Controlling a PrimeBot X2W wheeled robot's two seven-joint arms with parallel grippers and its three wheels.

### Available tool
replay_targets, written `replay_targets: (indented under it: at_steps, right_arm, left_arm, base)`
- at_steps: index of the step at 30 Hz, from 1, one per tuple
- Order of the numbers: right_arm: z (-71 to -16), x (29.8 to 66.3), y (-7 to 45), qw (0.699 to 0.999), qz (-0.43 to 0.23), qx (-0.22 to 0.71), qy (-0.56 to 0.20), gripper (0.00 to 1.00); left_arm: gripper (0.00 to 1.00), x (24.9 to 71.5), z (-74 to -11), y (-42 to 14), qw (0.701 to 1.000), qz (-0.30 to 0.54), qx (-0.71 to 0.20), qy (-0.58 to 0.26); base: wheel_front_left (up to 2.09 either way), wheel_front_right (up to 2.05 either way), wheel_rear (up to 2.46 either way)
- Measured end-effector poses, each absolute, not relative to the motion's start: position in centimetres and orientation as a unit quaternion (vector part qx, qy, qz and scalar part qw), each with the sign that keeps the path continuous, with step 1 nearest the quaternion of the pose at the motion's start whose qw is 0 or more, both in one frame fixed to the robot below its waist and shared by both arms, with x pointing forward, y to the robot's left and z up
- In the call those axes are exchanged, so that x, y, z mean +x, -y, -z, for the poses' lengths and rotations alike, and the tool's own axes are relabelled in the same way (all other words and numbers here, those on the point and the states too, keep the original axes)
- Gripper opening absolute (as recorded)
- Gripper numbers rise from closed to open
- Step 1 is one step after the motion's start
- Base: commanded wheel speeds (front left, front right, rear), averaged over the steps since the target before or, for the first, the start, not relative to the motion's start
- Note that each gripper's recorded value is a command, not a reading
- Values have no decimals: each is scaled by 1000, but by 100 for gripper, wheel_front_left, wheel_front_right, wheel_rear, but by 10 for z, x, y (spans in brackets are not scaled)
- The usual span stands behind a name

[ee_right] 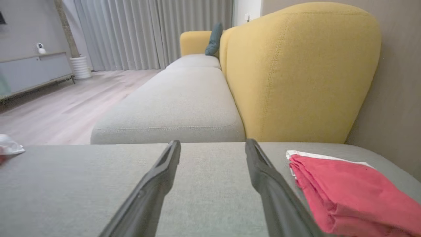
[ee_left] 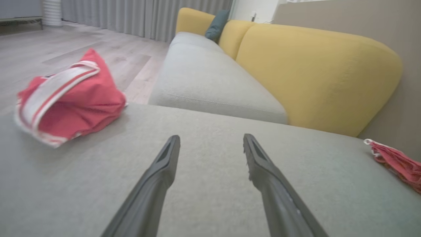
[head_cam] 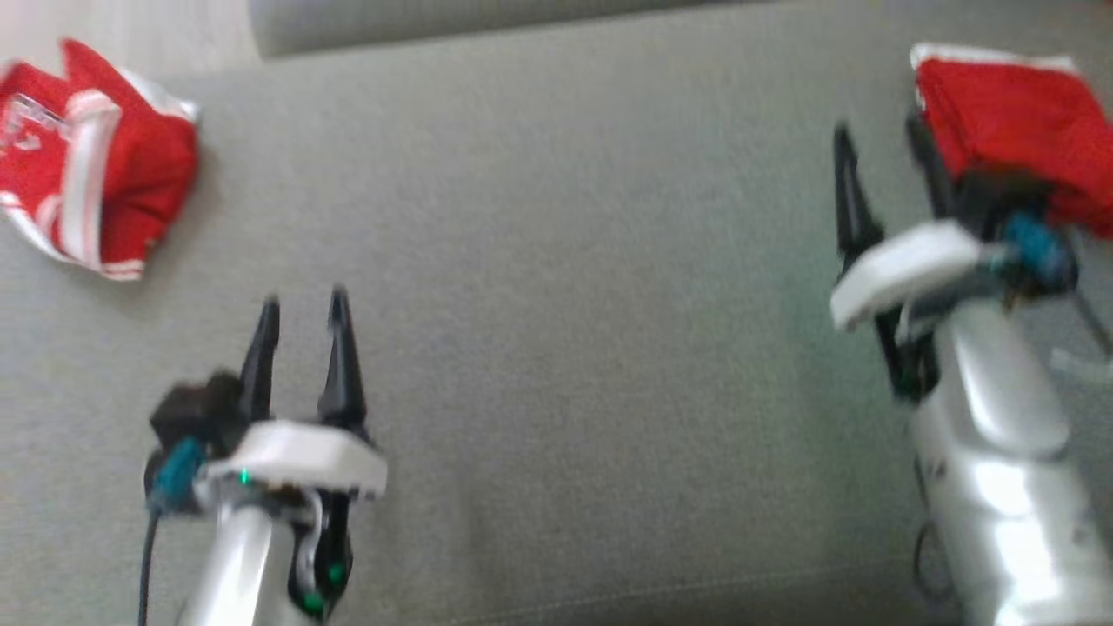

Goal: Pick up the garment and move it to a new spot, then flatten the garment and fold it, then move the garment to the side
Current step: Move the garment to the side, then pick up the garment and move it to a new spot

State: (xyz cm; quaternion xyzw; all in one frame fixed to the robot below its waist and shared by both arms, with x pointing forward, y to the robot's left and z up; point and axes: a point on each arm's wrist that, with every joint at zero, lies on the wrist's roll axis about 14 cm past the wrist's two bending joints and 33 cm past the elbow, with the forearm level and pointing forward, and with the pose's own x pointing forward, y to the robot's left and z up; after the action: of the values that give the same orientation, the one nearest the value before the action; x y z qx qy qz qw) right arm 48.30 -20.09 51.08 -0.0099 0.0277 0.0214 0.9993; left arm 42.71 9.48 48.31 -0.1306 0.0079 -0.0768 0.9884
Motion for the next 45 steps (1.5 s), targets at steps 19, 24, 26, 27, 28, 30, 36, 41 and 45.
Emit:
replay_targets:
  at_steps: [19,24,26,27,28,30,36,41,45]
  right_arm:
    - [-503,379,155,996,-65,56,15,100]
    - [-505,370,154,996,-65,63,22,100]
    - [-503,367,154,996,-64,63,19,100]
    - [-502,366,155,996,-64,64,16,100]
    - [-501,365,155,996,-63,64,15,100]
    - [-501,364,155,996,-63,64,14,100]
    - [-500,362,156,996,-62,64,9,100]
    - [-502,363,158,996,-59,62,9,100]
    - [-501,363,158,996,-60,62,6,100]
  left_arm:
    - [100,350,-482,-134,992,21,-122,-11]
    - [100,347,-481,-132,992,22,-122,-11]
    - [100,347,-481,-130,992,24,-122,-12]
    - [100,348,-481,-129,992,26,-123,-12]
    - [100,348,-481,-128,992,28,-123,-13]
    - [100,348,-482,-126,992,31,-123,-12]
    - [100,348,-483,-125,992,33,-123,-11]
    - [100,348,-483,-125,992,32,-123,-11]
    - [100,347,-483,-126,992,31,-123,-11]
  base:
    - [0,0,0]
    - [0,0,0]
    - [0,0,0]
    - [0,0,0]
    - [0,0,0]
    - [0,0,0]
    - [0,0,0]
    - [0,0,0]
    - [0,0,0]
